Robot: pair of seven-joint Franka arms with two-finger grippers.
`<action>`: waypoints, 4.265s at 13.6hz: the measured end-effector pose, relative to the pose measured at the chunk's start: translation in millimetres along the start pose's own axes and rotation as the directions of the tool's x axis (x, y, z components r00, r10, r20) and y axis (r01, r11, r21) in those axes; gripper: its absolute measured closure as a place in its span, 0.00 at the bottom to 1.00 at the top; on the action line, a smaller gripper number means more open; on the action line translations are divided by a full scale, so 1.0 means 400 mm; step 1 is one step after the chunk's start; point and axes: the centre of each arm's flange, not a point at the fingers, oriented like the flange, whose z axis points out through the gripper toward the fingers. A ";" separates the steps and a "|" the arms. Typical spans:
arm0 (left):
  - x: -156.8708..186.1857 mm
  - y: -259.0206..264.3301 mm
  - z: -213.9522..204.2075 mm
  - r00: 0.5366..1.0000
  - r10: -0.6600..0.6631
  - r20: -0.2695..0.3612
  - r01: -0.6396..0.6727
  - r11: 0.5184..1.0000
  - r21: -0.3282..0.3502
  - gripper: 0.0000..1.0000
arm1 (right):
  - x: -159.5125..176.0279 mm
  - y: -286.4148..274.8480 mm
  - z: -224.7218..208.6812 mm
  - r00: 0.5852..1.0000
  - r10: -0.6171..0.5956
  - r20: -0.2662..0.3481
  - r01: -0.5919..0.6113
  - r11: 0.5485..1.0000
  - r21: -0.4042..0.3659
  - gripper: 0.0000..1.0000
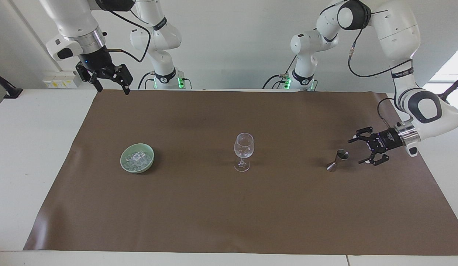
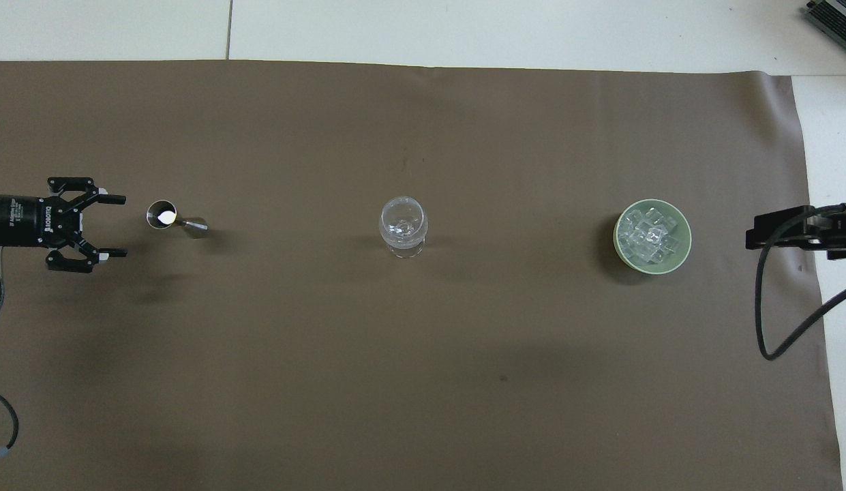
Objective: Pour wine and add ice with both arms
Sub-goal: 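Lower the left gripper around the silver cup and close it, then lift the silver cup with the left gripper toward the clear glass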
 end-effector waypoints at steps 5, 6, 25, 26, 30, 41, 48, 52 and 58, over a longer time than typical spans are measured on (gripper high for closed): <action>0.014 -0.028 0.035 0.998 0.049 0.049 -0.046 0.997 -0.057 0.00 | 0.000 0.000 0.000 1.000 0.000 0.000 0.000 1.000 0.000 0.00; 0.019 -0.029 0.042 0.996 0.062 0.065 -0.057 0.996 -0.072 0.00 | 0.000 0.000 0.000 1.000 0.000 0.000 0.000 1.000 0.000 0.00; 0.146 -0.028 0.170 0.922 0.157 0.355 -0.092 0.977 -0.193 0.00 | 0.000 0.000 0.000 1.000 0.000 0.000 0.000 1.000 0.000 0.00; 0.151 -0.027 0.176 0.920 0.152 0.360 -0.085 0.977 -0.195 0.00 | 0.000 0.000 0.000 1.000 0.000 0.000 0.000 1.000 0.000 0.00; 0.165 -0.023 0.195 0.913 0.138 0.385 -0.059 0.976 -0.210 0.09 | 0.000 0.000 0.000 1.000 0.000 0.000 0.000 1.000 0.000 0.00; 0.160 -0.027 0.218 0.894 0.124 0.431 -0.022 0.972 -0.234 0.34 | 0.000 0.000 0.000 1.000 0.000 0.000 0.000 1.000 0.000 0.00; 0.160 -0.028 0.224 0.886 0.119 0.449 -0.004 0.968 -0.250 0.79 | 0.000 0.000 0.000 1.000 0.000 0.000 0.000 1.000 0.000 0.00; 0.160 -0.027 0.223 0.884 0.118 0.453 0.001 0.967 -0.255 0.79 | 0.000 0.000 0.000 1.000 0.000 0.000 0.000 1.000 0.000 0.00; 0.144 -0.028 0.227 0.875 0.111 0.470 0.005 0.971 -0.238 0.79 | 0.000 0.000 0.000 1.000 0.000 0.000 0.000 1.000 0.000 0.00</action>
